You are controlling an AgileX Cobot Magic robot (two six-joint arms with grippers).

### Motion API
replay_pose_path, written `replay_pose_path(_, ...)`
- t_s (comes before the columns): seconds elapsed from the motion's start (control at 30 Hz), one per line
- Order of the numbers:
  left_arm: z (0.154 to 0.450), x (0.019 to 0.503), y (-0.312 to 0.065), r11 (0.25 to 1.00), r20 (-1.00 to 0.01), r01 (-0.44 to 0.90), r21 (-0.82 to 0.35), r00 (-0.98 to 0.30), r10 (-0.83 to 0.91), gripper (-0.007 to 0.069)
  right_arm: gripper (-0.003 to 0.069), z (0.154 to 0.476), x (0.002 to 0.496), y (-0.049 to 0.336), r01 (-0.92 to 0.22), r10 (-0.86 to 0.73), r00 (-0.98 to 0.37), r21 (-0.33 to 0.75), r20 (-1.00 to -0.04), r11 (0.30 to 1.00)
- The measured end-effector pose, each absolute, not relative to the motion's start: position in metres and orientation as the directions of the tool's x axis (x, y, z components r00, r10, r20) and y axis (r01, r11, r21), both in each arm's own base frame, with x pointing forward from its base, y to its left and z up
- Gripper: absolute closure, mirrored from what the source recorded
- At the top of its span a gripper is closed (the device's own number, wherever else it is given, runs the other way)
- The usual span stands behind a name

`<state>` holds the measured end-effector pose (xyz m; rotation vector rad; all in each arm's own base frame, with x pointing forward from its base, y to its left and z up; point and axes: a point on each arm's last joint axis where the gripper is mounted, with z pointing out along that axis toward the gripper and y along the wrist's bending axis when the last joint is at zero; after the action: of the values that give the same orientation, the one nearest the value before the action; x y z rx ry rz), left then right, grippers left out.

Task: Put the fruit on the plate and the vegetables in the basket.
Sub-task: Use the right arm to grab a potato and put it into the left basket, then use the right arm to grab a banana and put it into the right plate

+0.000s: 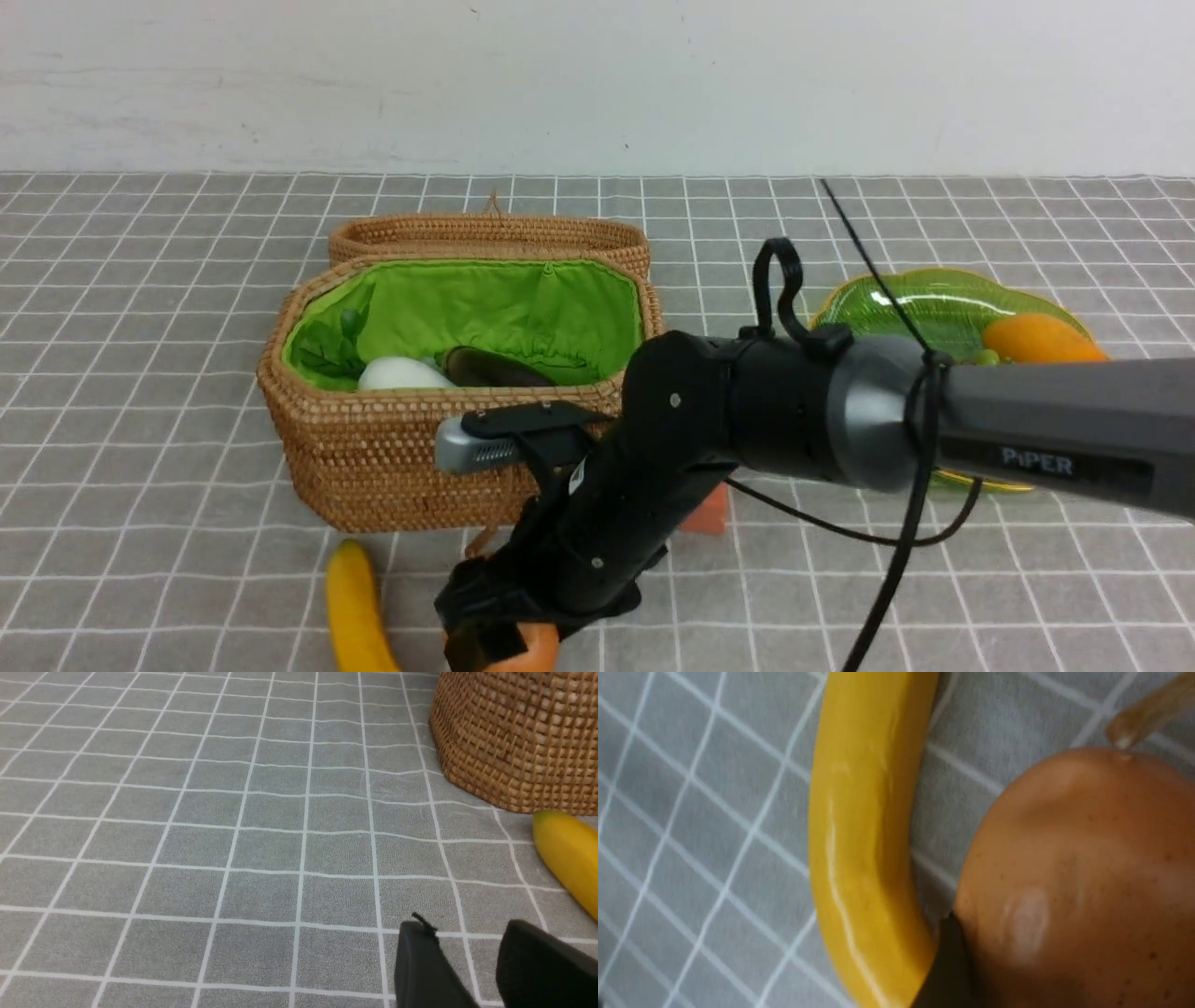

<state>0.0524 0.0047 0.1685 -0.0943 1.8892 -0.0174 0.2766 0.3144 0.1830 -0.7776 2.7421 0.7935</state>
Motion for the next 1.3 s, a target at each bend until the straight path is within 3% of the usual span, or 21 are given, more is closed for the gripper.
replay_pose_path(0.13, 0.169, 0.052, 0.005, 0.997, -0.947, -0.057, -0.059, -0.312, -0.074, 0.0386, 0.0106, 0.228, 0.265, 0.306, -0.616, -0.479, -0.787, 0.440, -0.389, 0.654)
replay_pose_path(0.23, 0.169, 0.052, 0.005, 0.997, -0.947, -0.057, -0.059, -0.312, -0.074, 0.0386, 0.0106, 0.292, 0.258, 0.299, -0.731, -0.484, -0.670, 0.392, -0.562, 0.558)
replay_pose_path(0.3, 0.169, 0.052, 0.005, 0.997, -0.947, -0.057, -0.059, -0.312, -0.074, 0.0386, 0.0106, 0.322, 0.263, 0.295, -0.761, -0.437, -0.618, 0.358, -0.654, 0.541)
replay_pose_path(0.4, 0.169, 0.052, 0.005, 0.997, -0.947, -0.057, -0.059, -0.312, -0.074, 0.0386, 0.0106, 0.348, 0.284, 0.287, -0.751, -0.323, -0.571, 0.322, -0.755, 0.576)
replay_pose_path(0.53, 0.169, 0.052, 0.005, 0.997, -0.947, -0.057, -0.059, -0.312, -0.074, 0.0386, 0.0106, 0.353, 0.324, 0.270, -0.680, -0.170, -0.525, 0.291, -0.834, 0.673)
replay_pose_path(0.73, 0.169, 0.052, 0.005, 0.997, -0.947, -0.057, -0.059, -0.312, -0.074, 0.0386, 0.0106, 0.309, 0.364, 0.260, -0.577, -0.124, -0.601, 0.321, -0.790, 0.751)
replay_pose_path(0.9, 0.169, 0.052, 0.005, 0.997, -0.947, -0.057, -0.059, -0.312, -0.074, 0.0386, -0.0009, 0.280, 0.375, 0.249, -0.513, -0.139, -0.709, 0.370, -0.691, 0.775)
replay_pose_path(1.13, 0.169, 0.052, 0.005, 0.997, -0.947, -0.057, -0.058, -0.312, -0.073, 0.0386, 0.0004, 0.287, 0.356, 0.254, -0.550, -0.222, -0.746, 0.394, -0.627, 0.737)
replay_pose_path(1.3, 0.169, 0.052, 0.005, 0.997, -0.947, -0.057, -0.058, -0.312, -0.073, 0.0386, 0.0067, 0.287, 0.317, 0.281, -0.641, -0.397, -0.745, 0.409, -0.536, 0.649)
